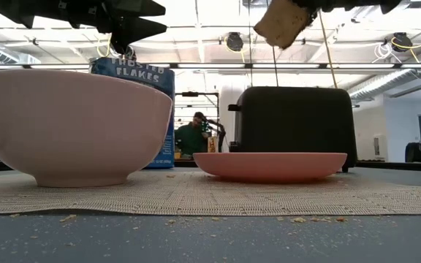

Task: Arrange a breakfast setting
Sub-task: Put the toasted bread on the pink plate

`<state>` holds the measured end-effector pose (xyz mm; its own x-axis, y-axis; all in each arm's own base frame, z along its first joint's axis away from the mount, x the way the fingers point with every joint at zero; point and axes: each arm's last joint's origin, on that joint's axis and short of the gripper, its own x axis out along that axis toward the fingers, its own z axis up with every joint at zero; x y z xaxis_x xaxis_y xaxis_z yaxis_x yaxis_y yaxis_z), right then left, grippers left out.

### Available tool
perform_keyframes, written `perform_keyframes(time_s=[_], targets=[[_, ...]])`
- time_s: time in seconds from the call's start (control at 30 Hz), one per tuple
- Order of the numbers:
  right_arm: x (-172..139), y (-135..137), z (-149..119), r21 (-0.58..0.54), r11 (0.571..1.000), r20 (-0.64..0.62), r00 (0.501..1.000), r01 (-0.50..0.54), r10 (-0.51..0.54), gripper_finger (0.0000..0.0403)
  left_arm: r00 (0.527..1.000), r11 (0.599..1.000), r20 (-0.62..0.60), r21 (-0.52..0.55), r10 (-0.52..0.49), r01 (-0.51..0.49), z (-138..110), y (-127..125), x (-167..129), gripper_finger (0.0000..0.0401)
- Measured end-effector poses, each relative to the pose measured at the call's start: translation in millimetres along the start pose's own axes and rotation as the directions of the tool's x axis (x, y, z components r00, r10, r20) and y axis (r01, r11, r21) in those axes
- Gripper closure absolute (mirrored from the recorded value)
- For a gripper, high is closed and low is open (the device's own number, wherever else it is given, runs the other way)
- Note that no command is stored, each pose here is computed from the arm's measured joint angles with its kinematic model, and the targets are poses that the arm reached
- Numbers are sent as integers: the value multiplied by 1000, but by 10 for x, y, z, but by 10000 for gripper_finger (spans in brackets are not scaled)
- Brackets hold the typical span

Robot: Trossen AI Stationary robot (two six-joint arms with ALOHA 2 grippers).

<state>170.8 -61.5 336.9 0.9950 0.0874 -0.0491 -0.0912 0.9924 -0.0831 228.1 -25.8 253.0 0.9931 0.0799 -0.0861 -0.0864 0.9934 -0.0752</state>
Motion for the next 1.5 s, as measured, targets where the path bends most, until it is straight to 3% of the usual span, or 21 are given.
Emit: perform_keyframes(time_s=[0.2,0.47,0.83,1.17,1.37,1.5], targets=[[189,123,9,-23,983,47,982,-182,183,383,1000,1000,0,0,1,-1,0,1,0,190],[451,294,-97,-20,954,10,954,-300,301,383,1000,1000,0,2,1,-1,0,1,0,190],[774,498,-350,-100,900,-98,904,-424,415,383,1000,1000,0,2,0,0,0,0,0,190],[1014,580,-617,-119,870,-195,870,-479,452,383,1000,1000,-1,1,0,0,-1,0,0,190],[1137,533,-787,-139,923,-288,906,-358,309,383,1000,1000,-1,0,0,0,-1,1,0,190],[1210,532,-911,-127,923,-332,892,-364,306,383,1000,1000,-1,0,0,0,-1,0,0,190]])
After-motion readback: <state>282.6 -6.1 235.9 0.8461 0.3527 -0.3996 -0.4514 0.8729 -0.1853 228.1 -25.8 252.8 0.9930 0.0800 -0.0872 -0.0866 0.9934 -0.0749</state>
